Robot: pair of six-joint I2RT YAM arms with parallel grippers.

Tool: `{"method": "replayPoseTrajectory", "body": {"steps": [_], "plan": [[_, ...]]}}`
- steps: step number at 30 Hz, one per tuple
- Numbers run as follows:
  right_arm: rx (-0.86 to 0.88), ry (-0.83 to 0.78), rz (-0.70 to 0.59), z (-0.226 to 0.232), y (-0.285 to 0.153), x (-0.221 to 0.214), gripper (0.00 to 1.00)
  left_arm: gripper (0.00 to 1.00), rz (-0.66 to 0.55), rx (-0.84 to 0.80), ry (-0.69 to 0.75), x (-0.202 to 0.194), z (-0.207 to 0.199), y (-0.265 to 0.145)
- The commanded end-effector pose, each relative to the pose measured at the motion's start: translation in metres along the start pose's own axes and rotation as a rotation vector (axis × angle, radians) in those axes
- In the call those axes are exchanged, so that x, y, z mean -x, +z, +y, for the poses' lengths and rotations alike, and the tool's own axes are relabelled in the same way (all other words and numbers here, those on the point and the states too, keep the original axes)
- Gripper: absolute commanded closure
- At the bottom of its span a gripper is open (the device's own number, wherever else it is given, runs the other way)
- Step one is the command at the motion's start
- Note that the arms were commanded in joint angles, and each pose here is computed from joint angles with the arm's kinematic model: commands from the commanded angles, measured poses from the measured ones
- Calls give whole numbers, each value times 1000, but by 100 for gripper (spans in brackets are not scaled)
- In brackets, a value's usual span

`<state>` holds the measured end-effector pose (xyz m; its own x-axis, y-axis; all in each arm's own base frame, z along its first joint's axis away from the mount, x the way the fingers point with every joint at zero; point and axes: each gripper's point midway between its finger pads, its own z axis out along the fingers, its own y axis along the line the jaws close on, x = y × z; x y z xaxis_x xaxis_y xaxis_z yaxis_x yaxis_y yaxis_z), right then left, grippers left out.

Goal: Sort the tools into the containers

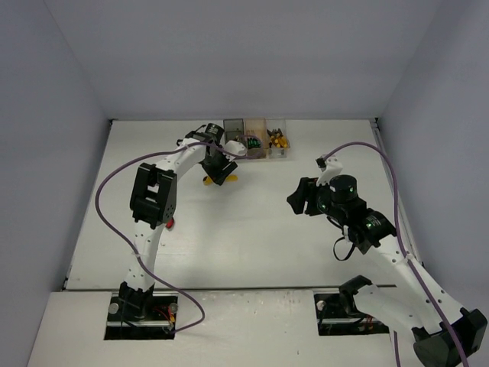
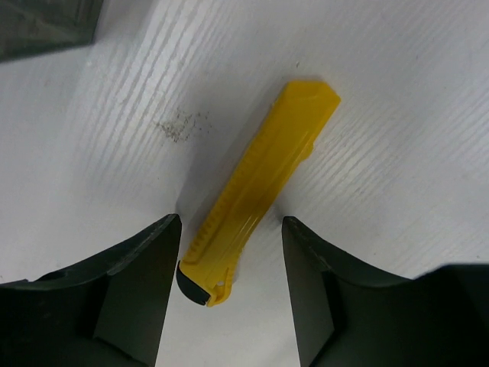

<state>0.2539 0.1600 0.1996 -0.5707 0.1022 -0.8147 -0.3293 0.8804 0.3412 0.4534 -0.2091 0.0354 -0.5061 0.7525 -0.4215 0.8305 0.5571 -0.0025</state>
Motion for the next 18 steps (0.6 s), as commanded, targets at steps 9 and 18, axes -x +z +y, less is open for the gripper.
{"method": "replayPoseTrajectory", "body": {"steps": [9,18], "plan": [[-15,-19,-36,-1,2,14,45,84,35,-81,-50,-19,-22,-12],[-33,-8,-43,-5,0,11,45,100,-151,-54,-164,36,-22,-67]]}}
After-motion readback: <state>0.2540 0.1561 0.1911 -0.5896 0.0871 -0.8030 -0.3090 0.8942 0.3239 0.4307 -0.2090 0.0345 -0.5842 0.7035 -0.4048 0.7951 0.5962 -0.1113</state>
